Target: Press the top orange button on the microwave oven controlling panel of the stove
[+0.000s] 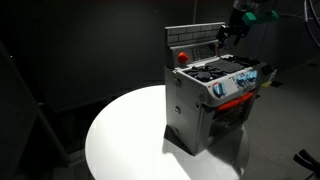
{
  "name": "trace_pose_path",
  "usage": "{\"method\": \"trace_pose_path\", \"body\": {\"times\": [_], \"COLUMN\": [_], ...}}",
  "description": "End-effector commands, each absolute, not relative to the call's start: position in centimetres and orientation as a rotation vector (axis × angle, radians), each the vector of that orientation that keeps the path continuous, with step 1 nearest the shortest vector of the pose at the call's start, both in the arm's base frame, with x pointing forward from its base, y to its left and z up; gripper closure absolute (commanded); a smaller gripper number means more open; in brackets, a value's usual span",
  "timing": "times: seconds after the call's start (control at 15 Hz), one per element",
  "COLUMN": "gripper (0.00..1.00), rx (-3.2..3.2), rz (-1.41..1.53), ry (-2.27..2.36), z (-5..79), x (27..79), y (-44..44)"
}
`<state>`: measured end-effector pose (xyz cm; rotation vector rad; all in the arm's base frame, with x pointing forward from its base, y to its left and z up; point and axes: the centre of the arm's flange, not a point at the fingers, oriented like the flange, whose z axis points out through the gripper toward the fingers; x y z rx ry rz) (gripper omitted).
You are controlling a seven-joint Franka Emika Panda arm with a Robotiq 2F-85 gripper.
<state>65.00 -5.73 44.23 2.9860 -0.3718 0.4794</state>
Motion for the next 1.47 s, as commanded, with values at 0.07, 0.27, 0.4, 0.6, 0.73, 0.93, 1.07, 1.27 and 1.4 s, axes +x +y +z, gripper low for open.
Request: {"method": "trace_pose_path", "body": {"times": [0.07, 0.27, 0.4, 0.6, 0.73, 0.93, 1.07, 1.27, 1.4], "gripper": [0.0, 0.0, 0.0, 0.0, 0.0, 0.0, 0.0, 0.0, 0.0], "rx": [2.966, 2.961, 2.964, 2.994, 3.022, 3.055, 3.074, 3.082, 3.075], "rz": [0.499, 0.501, 0.495, 0.432, 0.344, 0.213, 0.129, 0.009, -0.054], "ry": [-0.399, -0.404, -0.405, -0.413, -0.425, -0.447, -0.457, -0.458, -0.45], "z": [44.6, 44.6, 44.7, 45.1, 45.3, 45.7, 46.2, 46.9, 47.3], "x": [66.7, 67.1, 67.0, 66.2, 65.2, 63.9, 62.8, 60.9, 59.7], "y": [-5.8, -6.1, -6.2, -6.3, -6.4, -6.8, -6.7, -6.6, -6.5]}}
